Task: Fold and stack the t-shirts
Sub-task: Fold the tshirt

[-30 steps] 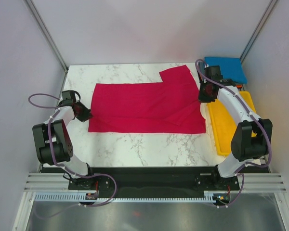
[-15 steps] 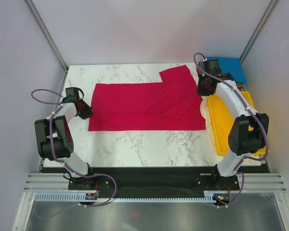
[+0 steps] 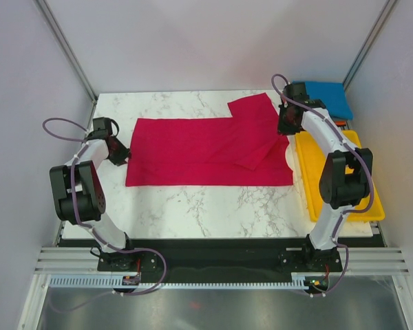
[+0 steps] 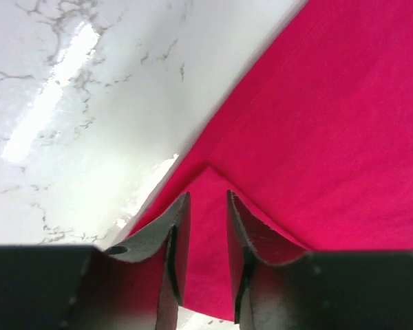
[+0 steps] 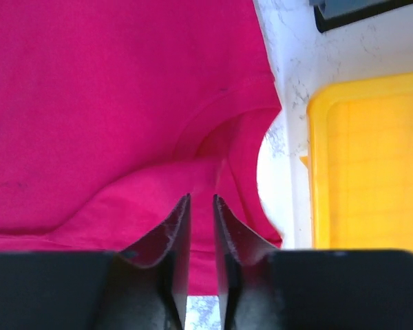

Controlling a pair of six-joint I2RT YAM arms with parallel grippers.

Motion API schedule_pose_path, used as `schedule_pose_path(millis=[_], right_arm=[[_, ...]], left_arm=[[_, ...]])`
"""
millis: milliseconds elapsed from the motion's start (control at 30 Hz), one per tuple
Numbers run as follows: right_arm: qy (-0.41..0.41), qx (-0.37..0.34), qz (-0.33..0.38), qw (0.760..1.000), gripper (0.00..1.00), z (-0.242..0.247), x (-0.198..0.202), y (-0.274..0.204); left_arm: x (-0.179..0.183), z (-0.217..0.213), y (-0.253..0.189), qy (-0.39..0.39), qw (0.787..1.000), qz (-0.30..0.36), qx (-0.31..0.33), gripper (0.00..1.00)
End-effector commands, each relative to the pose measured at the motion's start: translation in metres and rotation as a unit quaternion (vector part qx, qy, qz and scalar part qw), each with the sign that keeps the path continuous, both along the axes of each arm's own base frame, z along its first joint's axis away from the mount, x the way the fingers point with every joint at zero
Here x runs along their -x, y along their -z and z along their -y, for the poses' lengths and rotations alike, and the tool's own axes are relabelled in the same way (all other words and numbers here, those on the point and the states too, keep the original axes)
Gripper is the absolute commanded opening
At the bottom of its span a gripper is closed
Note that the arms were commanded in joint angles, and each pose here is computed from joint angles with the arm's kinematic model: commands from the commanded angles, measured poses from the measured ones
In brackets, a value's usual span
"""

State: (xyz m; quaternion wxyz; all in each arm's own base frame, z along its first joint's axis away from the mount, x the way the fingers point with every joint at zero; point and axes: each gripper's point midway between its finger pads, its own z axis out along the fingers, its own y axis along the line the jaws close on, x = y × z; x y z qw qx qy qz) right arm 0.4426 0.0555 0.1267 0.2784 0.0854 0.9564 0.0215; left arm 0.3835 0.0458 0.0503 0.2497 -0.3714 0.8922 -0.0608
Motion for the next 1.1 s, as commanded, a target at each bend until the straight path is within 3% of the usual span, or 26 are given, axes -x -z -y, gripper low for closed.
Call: schedule_pose_path(millis=[0, 100, 233, 367, 500, 700, 900, 1067], right_arm=[[0.002, -0.013, 0.04, 0.999, 0.28, -0.009, -0.027, -0.022], [0.007, -0.018, 0.049, 0.999, 0.31, -0.018, -0.028, -0.036], [0.014, -0.023, 0.037, 0.999, 0.34, -0.032, -0.002, -0.032], [0.002, -0.041, 0.002, 0.999, 0.24, -0.052, 0.041, -0.01], [-0.001, -0.029, -0.042, 0.999, 0.17, -0.053, 0.083, 0.029], [0.028, -0.016, -0.048, 0.998, 0.13, -0.039, 0.111, 0.062], [0.053, 0.04, -0.08, 0.995, 0.11, -0.013, 0.138, 0.105], [0.074, 0.065, -0.078, 0.992, 0.09, 0.002, 0.154, 0.107]], left_arm=[[0.003, -0.019, -0.015, 0.021, 0.998, -0.017, -0.064, 0.36], [0.008, -0.034, -0.027, 0.018, 0.994, -0.024, -0.108, 0.41], [0.013, -0.017, -0.035, 0.044, 0.996, -0.003, -0.077, 0.41], [0.013, 0.029, -0.025, 0.102, 0.995, 0.018, 0.003, 0.42], [0.027, 0.054, -0.001, 0.122, 0.992, -0.018, 0.016, 0.44], [0.049, 0.05, 0.035, 0.09, 0.993, -0.076, 0.016, 0.43], [0.062, 0.023, 0.038, 0.04, 0.993, -0.094, -0.052, 0.43], [0.069, 0.017, 0.045, 0.031, 0.991, -0.117, -0.064, 0.43]])
